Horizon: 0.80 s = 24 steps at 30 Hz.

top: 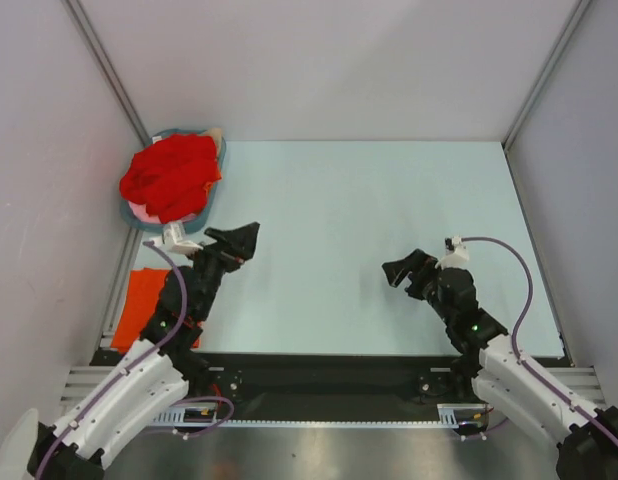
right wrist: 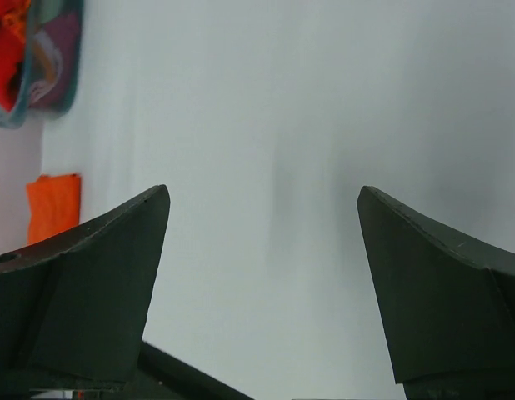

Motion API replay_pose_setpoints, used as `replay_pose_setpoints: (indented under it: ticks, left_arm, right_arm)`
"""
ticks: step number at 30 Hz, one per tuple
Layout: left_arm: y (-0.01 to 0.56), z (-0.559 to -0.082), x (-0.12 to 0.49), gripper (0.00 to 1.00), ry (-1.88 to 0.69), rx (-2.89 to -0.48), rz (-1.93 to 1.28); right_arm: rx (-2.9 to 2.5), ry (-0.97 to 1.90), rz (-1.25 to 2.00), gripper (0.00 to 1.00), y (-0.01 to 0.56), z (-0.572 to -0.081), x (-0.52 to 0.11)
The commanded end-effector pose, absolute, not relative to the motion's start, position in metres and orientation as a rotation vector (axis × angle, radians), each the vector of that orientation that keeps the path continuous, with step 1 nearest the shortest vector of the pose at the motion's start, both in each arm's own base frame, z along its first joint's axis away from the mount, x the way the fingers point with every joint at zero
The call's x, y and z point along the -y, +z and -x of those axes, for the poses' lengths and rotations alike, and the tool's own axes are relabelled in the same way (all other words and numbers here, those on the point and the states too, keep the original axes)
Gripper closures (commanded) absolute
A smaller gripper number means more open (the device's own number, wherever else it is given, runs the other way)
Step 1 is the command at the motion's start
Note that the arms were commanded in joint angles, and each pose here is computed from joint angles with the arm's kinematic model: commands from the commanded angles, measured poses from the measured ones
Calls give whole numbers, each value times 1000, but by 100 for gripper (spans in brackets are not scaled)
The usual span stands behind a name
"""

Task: Fold and stack the t-shirts
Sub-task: Grab the tshirt from the pile

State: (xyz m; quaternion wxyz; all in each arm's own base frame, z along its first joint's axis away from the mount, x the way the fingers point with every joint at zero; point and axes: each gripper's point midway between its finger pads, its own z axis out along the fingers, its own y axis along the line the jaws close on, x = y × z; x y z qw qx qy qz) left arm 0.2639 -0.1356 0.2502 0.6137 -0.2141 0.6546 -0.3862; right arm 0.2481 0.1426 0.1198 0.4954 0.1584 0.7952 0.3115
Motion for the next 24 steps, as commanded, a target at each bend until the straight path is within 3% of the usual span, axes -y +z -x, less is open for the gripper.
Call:
replay_pose_setpoints:
  ticks: [1, 9, 14, 15, 17, 18, 20, 21, 24]
  left_arm:
    - [262, -281, 112, 0, -647, -1603, 583]
    - [338, -328, 120, 0, -510, -1592, 332]
    - [341, -416, 54, 0, -410, -1723, 516]
    - [371, -429, 45, 1, -365, -1684, 484]
    - [335, -466, 22, 4, -224, -1810, 501]
    - [364, -479, 6, 5, -159, -1757, 526]
    - [320, -506, -8, 5, -52, -1896, 541]
    - [336, -518, -13, 9, -48, -1874, 543]
    - [314, -530, -36, 12, 69, -1962, 601]
  right_arm:
    - [-1964, 543, -441, 0, 130, -268, -119]
    - [-2000, 176, -208, 0, 181, -302, -93]
    - [-2033, 215, -35, 0, 197, -300, -106]
    - [-2035, 235, -31, 0, 199, -298, -108]
    - [-2019, 258, -36, 0, 204, -298, -106]
    - [-2009, 330, 6, 0, 209, -294, -115]
    - [-1997, 384, 1, 0, 214, -295, -115]
    - [-2001, 426, 7, 0, 215, -293, -119]
    - [-1997, 470, 18, 0, 221, -292, -124]
